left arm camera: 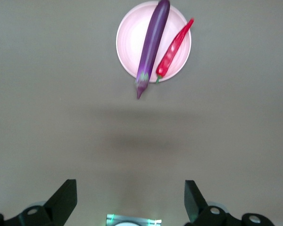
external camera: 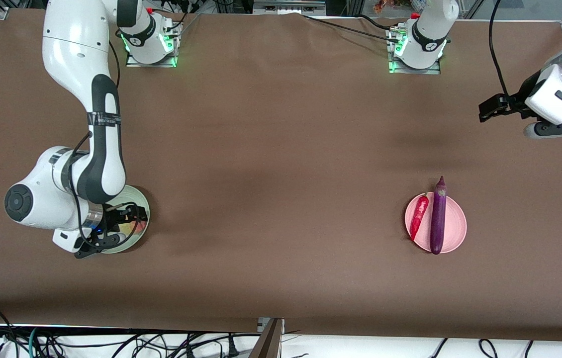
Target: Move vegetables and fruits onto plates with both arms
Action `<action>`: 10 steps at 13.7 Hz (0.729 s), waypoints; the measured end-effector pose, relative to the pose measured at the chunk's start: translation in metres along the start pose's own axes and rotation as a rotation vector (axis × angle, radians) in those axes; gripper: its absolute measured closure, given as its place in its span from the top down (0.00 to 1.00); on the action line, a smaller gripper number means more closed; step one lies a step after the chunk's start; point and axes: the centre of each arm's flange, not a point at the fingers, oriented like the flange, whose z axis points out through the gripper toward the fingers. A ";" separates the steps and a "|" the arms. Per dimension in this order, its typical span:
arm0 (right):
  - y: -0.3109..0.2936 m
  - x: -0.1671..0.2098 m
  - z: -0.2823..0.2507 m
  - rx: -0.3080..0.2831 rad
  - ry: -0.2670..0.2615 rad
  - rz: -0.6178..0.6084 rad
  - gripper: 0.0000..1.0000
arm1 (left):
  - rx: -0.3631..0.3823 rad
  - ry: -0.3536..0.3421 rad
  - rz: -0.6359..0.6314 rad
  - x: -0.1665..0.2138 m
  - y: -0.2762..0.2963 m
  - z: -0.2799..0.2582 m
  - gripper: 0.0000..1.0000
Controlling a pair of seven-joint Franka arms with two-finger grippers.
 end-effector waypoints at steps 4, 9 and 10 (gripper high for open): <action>-0.011 0.003 -0.006 0.013 0.002 0.057 1.00 | -0.026 0.049 -0.035 0.024 -0.019 -0.022 1.00; -0.024 -0.020 -0.077 -0.023 -0.049 0.137 1.00 | -0.071 0.034 -0.005 0.022 -0.020 -0.031 1.00; -0.036 -0.028 -0.095 -0.036 -0.061 0.175 1.00 | -0.071 0.036 0.031 0.021 -0.019 -0.031 1.00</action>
